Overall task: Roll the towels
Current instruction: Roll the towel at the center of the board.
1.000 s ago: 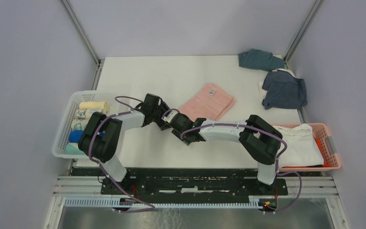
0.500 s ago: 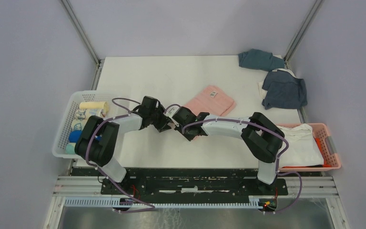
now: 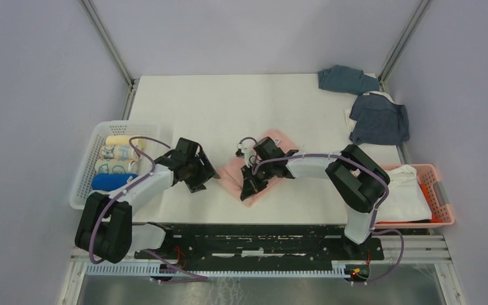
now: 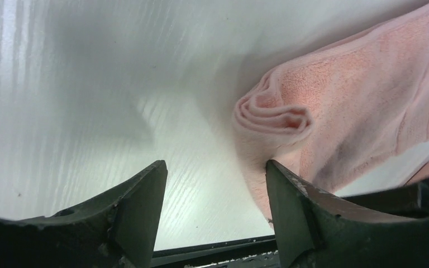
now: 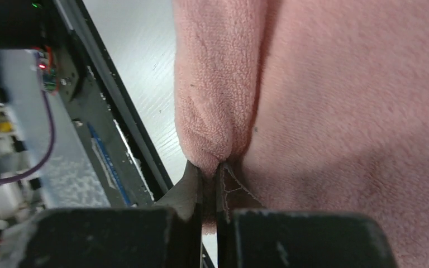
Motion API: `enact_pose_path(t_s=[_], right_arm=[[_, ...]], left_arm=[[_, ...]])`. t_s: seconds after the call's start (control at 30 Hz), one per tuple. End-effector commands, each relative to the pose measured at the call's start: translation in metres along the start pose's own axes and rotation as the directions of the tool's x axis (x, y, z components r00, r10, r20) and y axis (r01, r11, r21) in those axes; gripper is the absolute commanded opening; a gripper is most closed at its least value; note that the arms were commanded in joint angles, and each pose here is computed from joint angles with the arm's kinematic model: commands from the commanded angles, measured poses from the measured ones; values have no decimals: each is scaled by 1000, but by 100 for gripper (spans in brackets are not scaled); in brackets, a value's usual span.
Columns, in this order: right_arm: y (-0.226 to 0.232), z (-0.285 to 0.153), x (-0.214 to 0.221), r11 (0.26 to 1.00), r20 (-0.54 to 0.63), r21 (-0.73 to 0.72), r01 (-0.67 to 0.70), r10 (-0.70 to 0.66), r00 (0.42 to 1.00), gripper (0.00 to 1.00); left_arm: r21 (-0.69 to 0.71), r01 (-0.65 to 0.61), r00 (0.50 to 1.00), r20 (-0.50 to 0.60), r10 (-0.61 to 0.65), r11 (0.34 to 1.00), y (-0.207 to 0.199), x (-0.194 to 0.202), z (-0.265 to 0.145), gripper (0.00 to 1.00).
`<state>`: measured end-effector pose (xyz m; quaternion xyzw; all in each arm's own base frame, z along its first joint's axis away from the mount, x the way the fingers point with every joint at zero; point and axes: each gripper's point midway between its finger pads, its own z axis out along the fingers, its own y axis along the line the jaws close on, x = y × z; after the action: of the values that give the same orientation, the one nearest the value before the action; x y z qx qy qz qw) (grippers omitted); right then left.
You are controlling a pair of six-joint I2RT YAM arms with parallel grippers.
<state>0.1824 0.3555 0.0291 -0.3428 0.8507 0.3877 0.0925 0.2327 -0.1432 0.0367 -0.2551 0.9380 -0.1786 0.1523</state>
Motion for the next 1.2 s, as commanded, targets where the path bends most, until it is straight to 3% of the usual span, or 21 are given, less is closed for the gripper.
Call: enact_pose_path(t_s=[0.0,0.2,0.37,0.57,0.77,0.9,1.17], right_arm=[[7,-11,-2,972,67,-167,-164,177,982,1],[-21,-9,13,904,109,-244,-350,384,917,0],[-46,-7,27,859,99,-228,-459,489,867,0],[-61,-4,38,851,65,-167,-498,514,856,1],[-64,-5,36,864,50,-128,-486,495,867,1],[-61,-8,31,872,53,-129,-472,481,875,1],[-61,-11,23,878,49,-131,-461,470,881,1]], left_arm=[[20,-40,998,44,39,999,-2,-7,-18,75],[156,-38,999,-1,38,987,-34,-4,-26,80],[257,-24,999,-31,33,966,-58,-1,-28,84],[305,-40,998,-25,50,952,-83,-6,-26,87],[245,-80,996,-5,84,966,-89,-16,-6,85],[70,-125,992,23,124,990,-60,-20,18,77],[-93,-130,991,-16,129,987,-15,-10,52,40]])
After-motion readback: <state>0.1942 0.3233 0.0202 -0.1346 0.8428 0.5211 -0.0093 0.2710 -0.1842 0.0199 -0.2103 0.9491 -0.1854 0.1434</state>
